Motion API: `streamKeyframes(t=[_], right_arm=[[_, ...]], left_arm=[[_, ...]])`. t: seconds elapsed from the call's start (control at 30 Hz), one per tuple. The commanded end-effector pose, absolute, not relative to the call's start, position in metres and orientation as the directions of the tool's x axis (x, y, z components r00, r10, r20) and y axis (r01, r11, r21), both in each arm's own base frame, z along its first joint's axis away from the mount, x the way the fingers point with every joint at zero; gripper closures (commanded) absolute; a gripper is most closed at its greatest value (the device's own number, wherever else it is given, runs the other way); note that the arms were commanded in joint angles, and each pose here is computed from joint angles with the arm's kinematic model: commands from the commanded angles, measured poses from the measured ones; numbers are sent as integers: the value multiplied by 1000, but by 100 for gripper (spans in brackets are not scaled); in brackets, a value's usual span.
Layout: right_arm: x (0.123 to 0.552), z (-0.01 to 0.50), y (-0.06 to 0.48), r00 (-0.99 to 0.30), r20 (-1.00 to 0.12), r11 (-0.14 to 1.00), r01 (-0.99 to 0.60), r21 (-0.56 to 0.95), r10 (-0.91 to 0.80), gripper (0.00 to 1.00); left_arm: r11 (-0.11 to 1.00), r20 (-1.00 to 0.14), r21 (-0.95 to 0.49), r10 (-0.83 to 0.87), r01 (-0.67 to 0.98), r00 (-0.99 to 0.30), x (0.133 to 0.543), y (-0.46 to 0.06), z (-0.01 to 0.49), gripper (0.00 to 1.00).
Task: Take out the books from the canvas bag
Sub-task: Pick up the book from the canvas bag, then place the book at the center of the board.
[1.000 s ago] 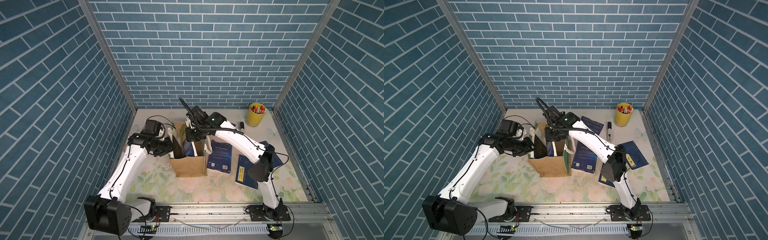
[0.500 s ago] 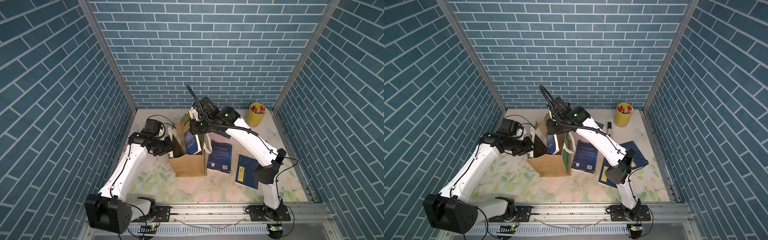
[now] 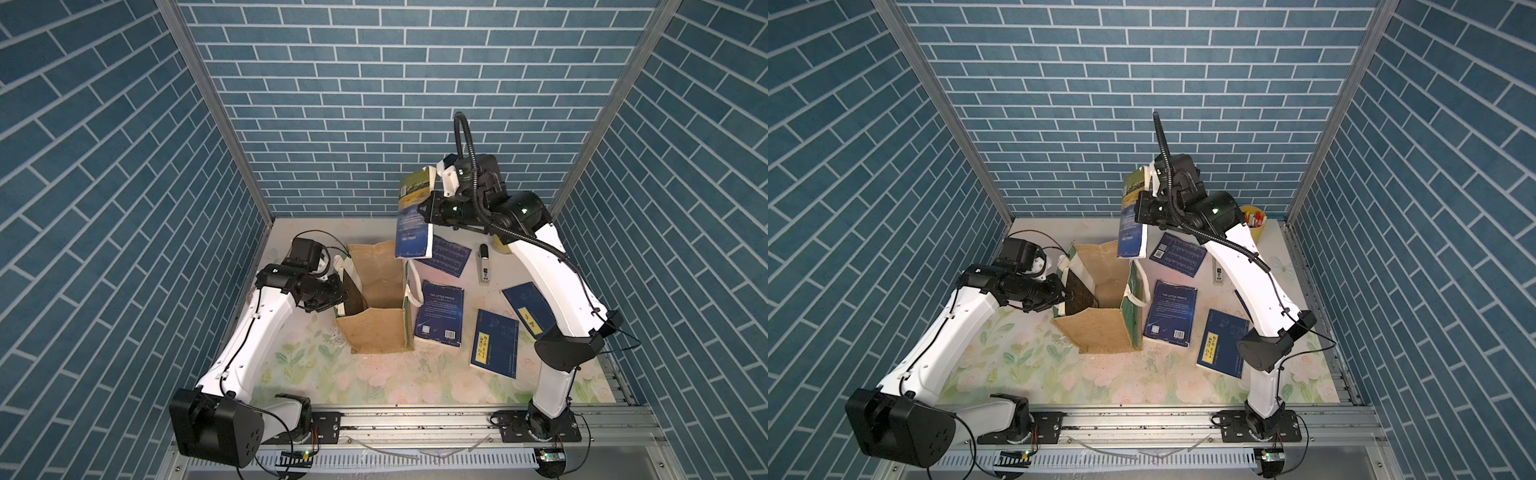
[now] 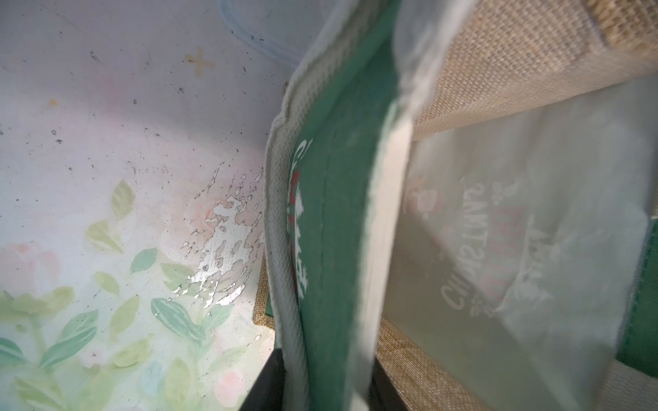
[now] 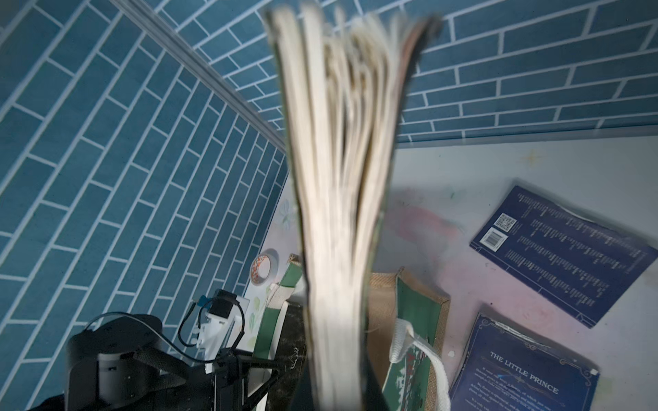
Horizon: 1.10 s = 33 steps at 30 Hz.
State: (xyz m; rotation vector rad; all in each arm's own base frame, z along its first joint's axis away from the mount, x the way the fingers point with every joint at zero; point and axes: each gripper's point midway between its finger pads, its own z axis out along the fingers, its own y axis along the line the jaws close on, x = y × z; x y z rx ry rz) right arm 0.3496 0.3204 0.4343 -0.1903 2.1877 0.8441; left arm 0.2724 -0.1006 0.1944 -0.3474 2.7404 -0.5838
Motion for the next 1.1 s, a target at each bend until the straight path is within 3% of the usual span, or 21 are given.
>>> streamKeyframes(t=[0.0, 0.23, 0.4, 0.73, 0.93, 1.07], right_arm=[[357, 465, 292, -630, -734, 758, -341, 555, 254, 100], [392, 417, 239, -645, -692, 818, -175, 547, 325, 100], [423, 359, 236, -688, -636, 814, -115, 570, 349, 100], [536, 272, 313, -688, -567, 605, -229, 762, 454, 100], [615, 200, 347, -694, -460, 495, -171, 852, 554, 100], [644, 167, 355, -680, -433, 483, -132, 866, 592, 100]], left_arm=[[902, -265, -394, -297, -178, -917, 272, -93, 198, 65], [918, -261, -325, -317, -226, -912, 265, -76, 197, 65], [909, -260, -298, -372, -292, -891, 257, -60, 201, 67], [889, -254, -399, -345, -227, -904, 261, -77, 215, 67], [893, -238, -415, -294, -177, -926, 262, -85, 216, 67], [885, -228, -439, -277, -155, -933, 265, -91, 216, 67]])
